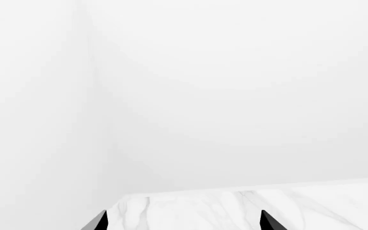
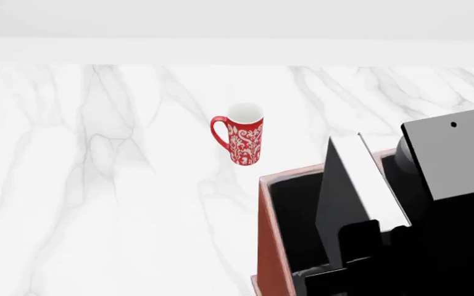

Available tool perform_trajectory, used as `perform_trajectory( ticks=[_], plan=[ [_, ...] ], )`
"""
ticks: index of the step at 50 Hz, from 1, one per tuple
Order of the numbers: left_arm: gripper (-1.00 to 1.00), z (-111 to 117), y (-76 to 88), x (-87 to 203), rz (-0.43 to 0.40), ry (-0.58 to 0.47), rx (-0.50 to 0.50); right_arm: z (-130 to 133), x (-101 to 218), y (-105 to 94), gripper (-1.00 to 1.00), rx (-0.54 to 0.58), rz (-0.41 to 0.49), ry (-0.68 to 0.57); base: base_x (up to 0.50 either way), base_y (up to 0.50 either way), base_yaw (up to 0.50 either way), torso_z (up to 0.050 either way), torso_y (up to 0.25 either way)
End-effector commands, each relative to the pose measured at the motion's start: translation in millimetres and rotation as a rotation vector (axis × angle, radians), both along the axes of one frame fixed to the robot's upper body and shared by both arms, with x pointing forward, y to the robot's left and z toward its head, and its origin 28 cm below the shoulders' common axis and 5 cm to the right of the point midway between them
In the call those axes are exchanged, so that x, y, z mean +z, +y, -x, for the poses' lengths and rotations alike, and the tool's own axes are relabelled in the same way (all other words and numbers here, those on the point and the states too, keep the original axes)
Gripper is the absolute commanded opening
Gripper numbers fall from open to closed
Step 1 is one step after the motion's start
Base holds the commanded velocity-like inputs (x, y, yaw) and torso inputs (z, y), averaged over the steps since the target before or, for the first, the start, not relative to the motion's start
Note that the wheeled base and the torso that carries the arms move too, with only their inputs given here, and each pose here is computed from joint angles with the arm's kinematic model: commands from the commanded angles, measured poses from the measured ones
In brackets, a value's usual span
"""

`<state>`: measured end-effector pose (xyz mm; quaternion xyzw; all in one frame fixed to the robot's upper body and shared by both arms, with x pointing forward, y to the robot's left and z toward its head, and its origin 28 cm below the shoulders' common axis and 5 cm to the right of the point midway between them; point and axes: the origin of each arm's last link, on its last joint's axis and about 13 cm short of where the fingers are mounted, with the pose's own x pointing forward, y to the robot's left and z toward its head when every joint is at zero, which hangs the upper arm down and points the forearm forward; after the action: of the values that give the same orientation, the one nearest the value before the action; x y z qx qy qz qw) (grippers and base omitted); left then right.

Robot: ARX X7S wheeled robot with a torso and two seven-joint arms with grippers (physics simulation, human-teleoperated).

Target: Pick up the book and place it in the left compartment of the caddy.

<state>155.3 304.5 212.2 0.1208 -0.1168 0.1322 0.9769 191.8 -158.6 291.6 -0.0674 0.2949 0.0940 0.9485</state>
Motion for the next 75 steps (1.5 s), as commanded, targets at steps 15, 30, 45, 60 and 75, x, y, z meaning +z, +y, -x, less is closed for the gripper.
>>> perform_trajectory(
  ticks=[15,30,45,60,75],
  plan=[
    [1.00,0,-1.0,-1,-0.004,0.000,-0.002,-24,-4,-2.1,-1.00,-0.023,0.000,-0.039,0.00,0.00,0.00,0.001,0.001],
    [1.00,0,-0.5,0,-0.003,-0.002,-0.001,-35,-11,-1.3,-1.00,-0.039,0.004,-0.028,0.00,0.00,0.00,0.000,0.001],
    [1.00,0,-0.3,0,-0.003,-0.001,-0.001,-37,-13,-0.2,-1.00,-0.047,0.013,-0.026,0.00,0.00,0.00,0.001,0.002],
    [1.00,0,-0.3,0,-0.001,-0.002,-0.001,-42,-18,-2.3,-1.00,-0.061,0.017,-0.021,0.00,0.00,0.00,0.000,0.001],
    [1.00,0,-0.6,0,-0.003,-0.002,-0.001,-43,-25,-2.1,-1.00,-0.058,0.034,-0.008,0.00,0.00,0.00,0.001,0.001]
  ],
)
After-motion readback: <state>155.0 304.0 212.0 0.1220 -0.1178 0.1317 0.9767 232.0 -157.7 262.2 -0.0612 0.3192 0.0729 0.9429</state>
